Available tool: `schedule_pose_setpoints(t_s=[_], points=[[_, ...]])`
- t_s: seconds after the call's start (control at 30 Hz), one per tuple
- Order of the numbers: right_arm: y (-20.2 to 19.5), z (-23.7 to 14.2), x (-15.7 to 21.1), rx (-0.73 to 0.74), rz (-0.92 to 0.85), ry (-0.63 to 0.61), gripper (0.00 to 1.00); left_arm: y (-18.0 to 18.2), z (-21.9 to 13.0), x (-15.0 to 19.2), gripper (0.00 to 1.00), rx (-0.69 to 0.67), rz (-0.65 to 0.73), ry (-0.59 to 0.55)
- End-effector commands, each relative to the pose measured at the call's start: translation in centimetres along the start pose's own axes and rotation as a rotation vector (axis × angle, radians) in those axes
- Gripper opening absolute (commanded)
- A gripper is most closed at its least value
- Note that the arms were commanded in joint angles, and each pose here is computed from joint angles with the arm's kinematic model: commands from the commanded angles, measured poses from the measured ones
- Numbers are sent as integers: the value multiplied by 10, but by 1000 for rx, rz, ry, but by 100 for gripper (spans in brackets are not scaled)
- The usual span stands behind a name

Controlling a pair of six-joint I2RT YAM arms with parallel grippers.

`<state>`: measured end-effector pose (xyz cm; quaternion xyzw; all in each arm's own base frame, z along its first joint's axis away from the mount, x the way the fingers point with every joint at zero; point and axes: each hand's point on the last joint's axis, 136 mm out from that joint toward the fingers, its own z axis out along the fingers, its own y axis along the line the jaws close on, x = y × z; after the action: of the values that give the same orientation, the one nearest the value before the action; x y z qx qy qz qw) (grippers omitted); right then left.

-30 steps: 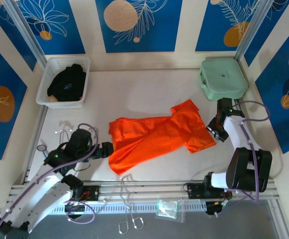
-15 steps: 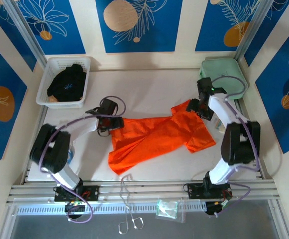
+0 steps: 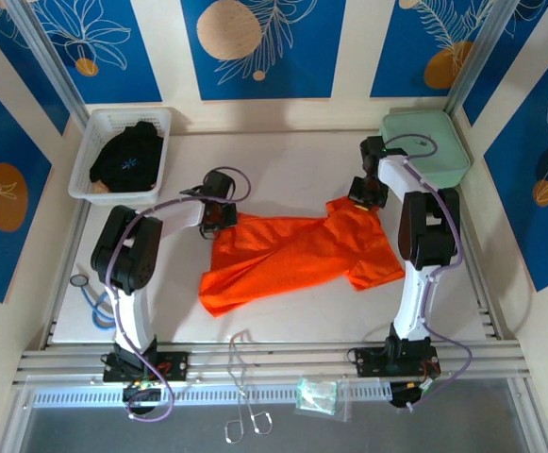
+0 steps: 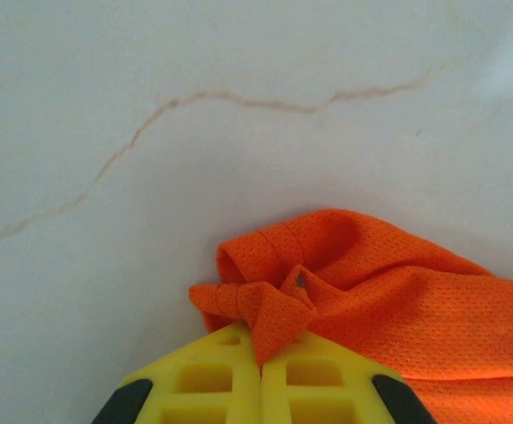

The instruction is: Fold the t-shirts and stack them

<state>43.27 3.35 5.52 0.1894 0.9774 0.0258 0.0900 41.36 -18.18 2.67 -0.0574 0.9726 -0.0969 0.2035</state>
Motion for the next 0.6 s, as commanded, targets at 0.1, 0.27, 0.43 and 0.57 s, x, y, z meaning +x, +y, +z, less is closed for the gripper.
schedule_pose_setpoints(t_s=[0.1,0.27,0.43,0.57], points=[[-1,-69,15,-65,-4,-90,0,15,8,-10,0,-80,20,29],[-19,-99,62,-65,13,-118,0,24,2,-25,0,-88,-16,-3],[-40,-82,144,-55,46,-31,0,30,-1,-29,0,-77,-50,-23],[-45,-70,197,-89,85,49,0,33,-1,-31,0,-81,-55,-29]])
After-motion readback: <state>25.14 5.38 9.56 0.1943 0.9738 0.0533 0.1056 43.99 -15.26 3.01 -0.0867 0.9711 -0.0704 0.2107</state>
